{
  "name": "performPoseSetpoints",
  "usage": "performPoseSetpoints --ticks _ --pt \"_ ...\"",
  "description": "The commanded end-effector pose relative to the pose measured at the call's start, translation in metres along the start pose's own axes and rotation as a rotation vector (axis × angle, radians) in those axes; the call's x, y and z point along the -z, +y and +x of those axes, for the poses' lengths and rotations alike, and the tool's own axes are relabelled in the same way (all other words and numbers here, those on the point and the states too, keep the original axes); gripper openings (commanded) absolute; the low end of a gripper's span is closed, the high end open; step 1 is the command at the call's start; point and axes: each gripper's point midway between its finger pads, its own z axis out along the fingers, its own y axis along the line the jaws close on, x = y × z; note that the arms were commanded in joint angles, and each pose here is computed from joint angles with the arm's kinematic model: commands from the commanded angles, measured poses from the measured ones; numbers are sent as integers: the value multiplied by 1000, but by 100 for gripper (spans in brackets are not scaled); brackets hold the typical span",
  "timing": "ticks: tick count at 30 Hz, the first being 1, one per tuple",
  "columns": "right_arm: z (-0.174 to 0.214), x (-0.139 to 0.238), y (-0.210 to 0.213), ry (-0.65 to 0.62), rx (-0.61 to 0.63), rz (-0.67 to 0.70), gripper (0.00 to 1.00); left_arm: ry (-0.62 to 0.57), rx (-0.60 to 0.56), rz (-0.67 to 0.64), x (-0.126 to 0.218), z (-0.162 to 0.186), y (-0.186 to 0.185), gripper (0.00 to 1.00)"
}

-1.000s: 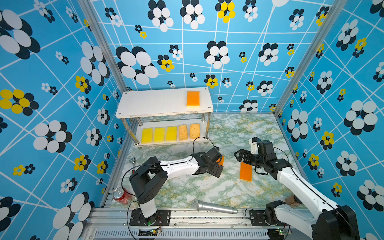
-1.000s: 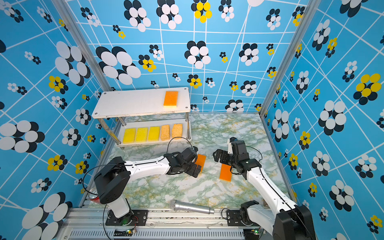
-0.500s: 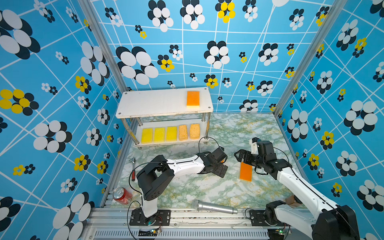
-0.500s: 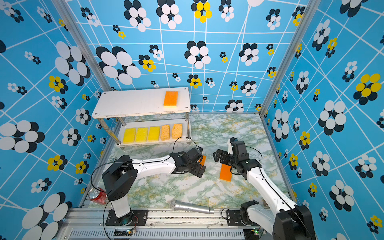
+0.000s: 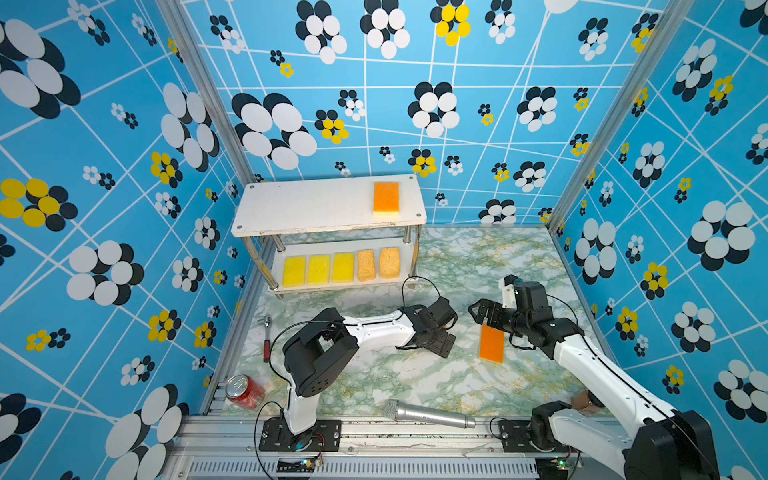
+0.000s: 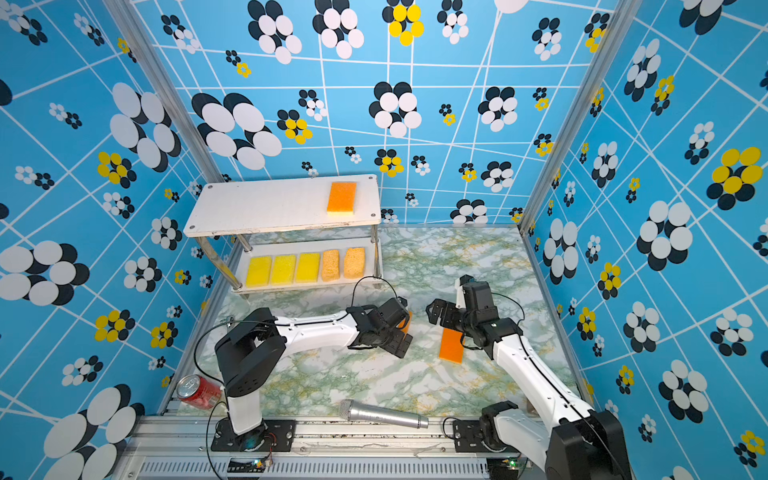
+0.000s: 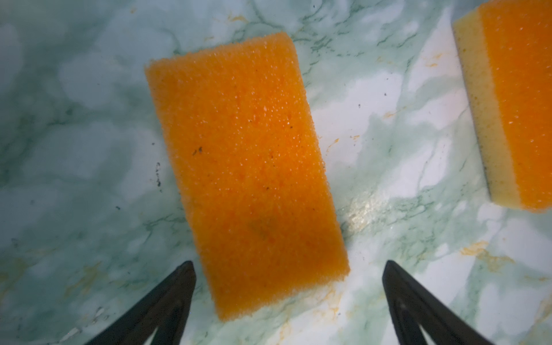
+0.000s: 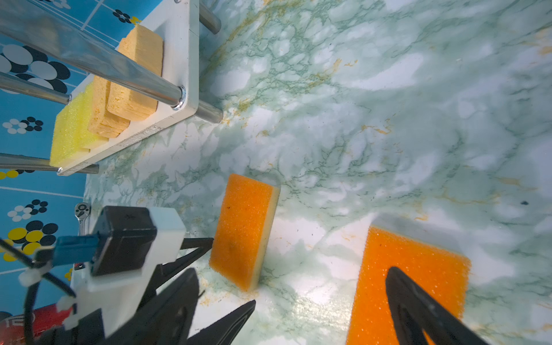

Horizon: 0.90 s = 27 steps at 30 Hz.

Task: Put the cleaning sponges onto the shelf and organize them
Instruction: 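Lower the left gripper onto the orange sponge and close on it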

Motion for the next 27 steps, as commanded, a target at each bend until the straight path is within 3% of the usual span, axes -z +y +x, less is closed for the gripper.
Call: performPoseSetpoints --ticks 1,27 --pt "4 -2 -7 8 -11 20 99 13 3 -42 -6 -2 3 99" --pt "4 -4 -9 10 -15 25 99 35 20 -103 -16 -2 10 99"
